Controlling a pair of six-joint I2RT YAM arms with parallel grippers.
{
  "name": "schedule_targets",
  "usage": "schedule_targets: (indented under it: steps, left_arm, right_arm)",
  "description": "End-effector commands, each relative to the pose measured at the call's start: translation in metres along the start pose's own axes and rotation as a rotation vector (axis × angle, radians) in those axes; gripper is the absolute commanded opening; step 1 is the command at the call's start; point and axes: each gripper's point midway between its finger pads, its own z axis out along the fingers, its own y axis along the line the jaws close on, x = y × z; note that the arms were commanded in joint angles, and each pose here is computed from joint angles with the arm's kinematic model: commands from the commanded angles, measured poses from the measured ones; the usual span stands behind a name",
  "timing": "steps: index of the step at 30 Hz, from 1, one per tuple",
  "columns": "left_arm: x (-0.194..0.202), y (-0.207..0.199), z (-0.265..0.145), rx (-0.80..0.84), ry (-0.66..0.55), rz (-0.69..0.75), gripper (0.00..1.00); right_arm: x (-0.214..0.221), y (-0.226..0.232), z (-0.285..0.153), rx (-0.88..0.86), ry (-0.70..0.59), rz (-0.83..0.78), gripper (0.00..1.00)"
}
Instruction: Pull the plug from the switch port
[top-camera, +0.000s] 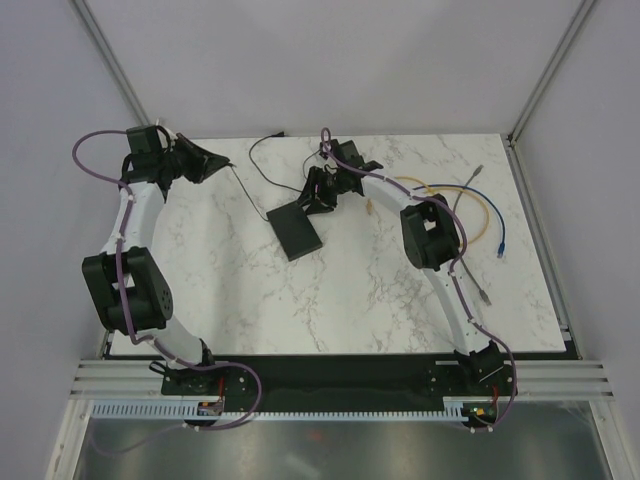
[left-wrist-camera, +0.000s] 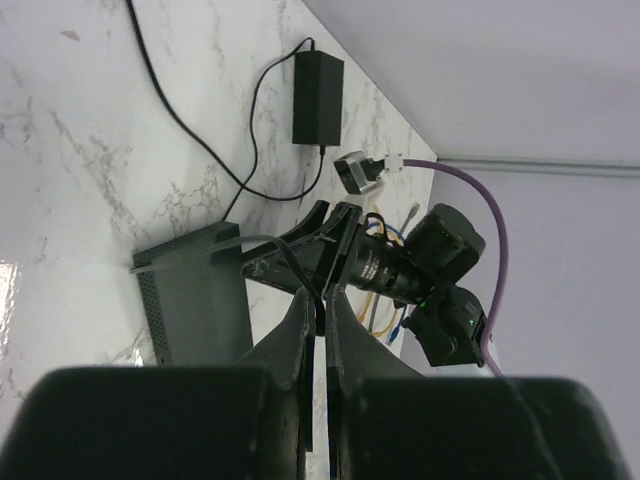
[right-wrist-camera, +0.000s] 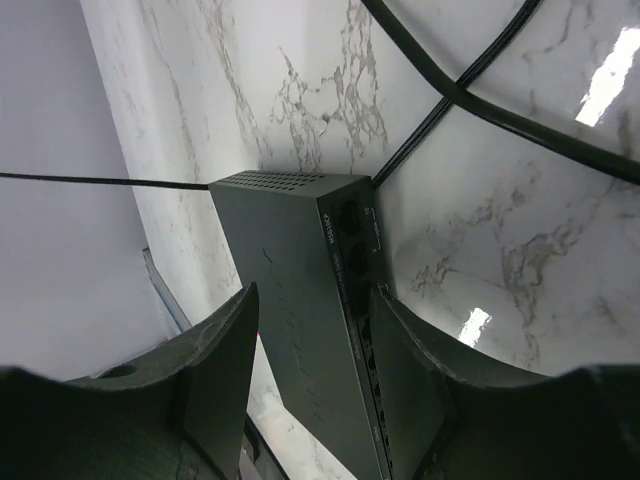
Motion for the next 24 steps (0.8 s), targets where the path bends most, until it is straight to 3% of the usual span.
schedule_targets:
  steps: [1,7,11,14,19,24]
  left_arm:
    - [-0.005,-0.039,-0.008,0.087,-0.007,0.125,0.02]
    - [-0.001,-0.027,-0.004,0.053,-0.003,0.096,0.02]
    - [-0.008,-0.022,0.009,0.053,0.01,0.107,0.02]
    - [-0.015,-0.033,0.017,0.1,0.039,0.126,0.02]
    - [-0.014,-0.052,0.014,0.139,0.038,0.172,0.02]
    - [0.021,-0.041,0.016,0.131,0.113,0.167,0.02]
  right_arm:
    - [0.01,0.015,0.002,-0.093,0.047,-0.042,0.56]
    - [0.026,0.035,0.001,-0.121,0.079,-0.082,0.52]
    - [0.082,0.051,0.019,-0.143,0.207,-0.103,0.49]
    - [0.101,0.057,0.02,-0.142,0.24,-0.106,0.47]
    - [0.068,0.075,-0.002,-0.147,0.14,-0.137,0.49]
    - [0.005,0.068,-0.026,-0.082,-0.05,-0.112,0.61]
